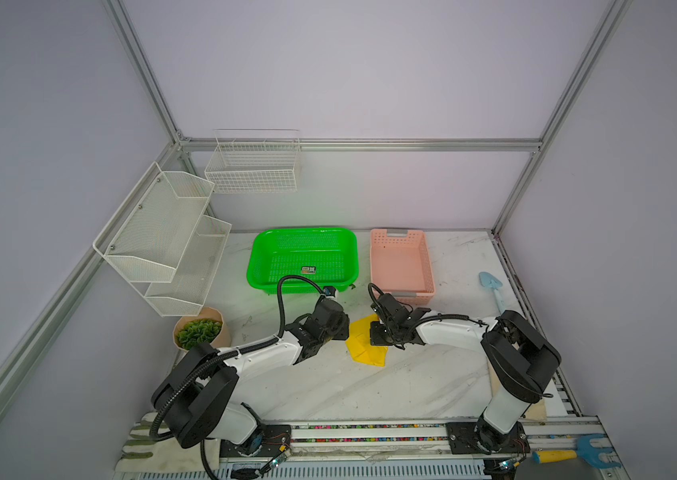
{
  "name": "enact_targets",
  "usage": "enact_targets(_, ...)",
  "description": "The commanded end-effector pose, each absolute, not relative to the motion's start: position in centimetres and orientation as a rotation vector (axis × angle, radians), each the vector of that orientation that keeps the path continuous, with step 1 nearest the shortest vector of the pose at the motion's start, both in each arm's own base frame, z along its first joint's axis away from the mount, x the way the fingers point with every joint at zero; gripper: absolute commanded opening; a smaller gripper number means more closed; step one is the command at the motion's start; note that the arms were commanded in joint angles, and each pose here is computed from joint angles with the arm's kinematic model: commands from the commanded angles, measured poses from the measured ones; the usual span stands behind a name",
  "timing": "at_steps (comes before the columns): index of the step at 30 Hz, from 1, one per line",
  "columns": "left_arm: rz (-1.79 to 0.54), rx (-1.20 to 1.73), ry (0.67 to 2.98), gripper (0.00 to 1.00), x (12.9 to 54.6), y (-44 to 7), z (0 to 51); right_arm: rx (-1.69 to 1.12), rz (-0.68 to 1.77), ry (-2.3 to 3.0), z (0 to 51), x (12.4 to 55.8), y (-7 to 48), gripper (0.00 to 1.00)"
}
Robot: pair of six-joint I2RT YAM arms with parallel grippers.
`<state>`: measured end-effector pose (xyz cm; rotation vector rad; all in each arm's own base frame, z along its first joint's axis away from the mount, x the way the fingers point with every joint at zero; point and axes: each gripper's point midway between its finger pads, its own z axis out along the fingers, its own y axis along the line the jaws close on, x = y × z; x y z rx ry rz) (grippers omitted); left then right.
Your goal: Place the utensils on the paper napkin and roll it up
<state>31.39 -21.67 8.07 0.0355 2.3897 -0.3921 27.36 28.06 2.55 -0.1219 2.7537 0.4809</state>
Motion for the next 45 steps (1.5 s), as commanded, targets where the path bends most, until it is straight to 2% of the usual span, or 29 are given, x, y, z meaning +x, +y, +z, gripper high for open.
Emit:
enact_targets(1, -0.330, -0.032, 2.484, 0.54, 30.4, -19.6, 4.6, -0.144, 0.401, 2.843, 0.2, 25.4, 26.5, 0.00)
enact_targets(12, -0.410, -0.019, 2.538, 0.49, 31.0, -21.4, 2.4, -0.155, 0.403, 2.835, 0.4, 25.3, 26.3, 0.00)
enact_targets(15, -0.468, -0.009, 2.556, 0.42, 30.9, -22.3, 2.0, -0.160, 0.406, 2.836, 0.2, 25.3, 26.4, 0.00)
enact_targets(20, -0.513, 0.010, 2.613, 0.24, 30.5, -23.3, 1.0, -0.162, 0.412, 2.841, 0.0, 25.2, 26.4, 0.00)
enact_targets(31, -0.564, 0.018, 2.598, 0.05, 30.4, -23.9, 1.8, -0.168, 0.432, 2.846, -0.4, 25.1, 26.6, 0.00)
enact_targets(38, -0.680, 0.036, 2.527, 0.00, 30.8, -25.2, 4.1, -0.168, 0.449, 2.843, -0.4, 25.0, 26.7, 0.00)
enact_targets(45, -0.764, 0.045, 2.437, 0.00, 31.2, -25.9, 7.7, -0.163, 0.457, 2.842, -0.3, 24.9, 26.7, 0.00)
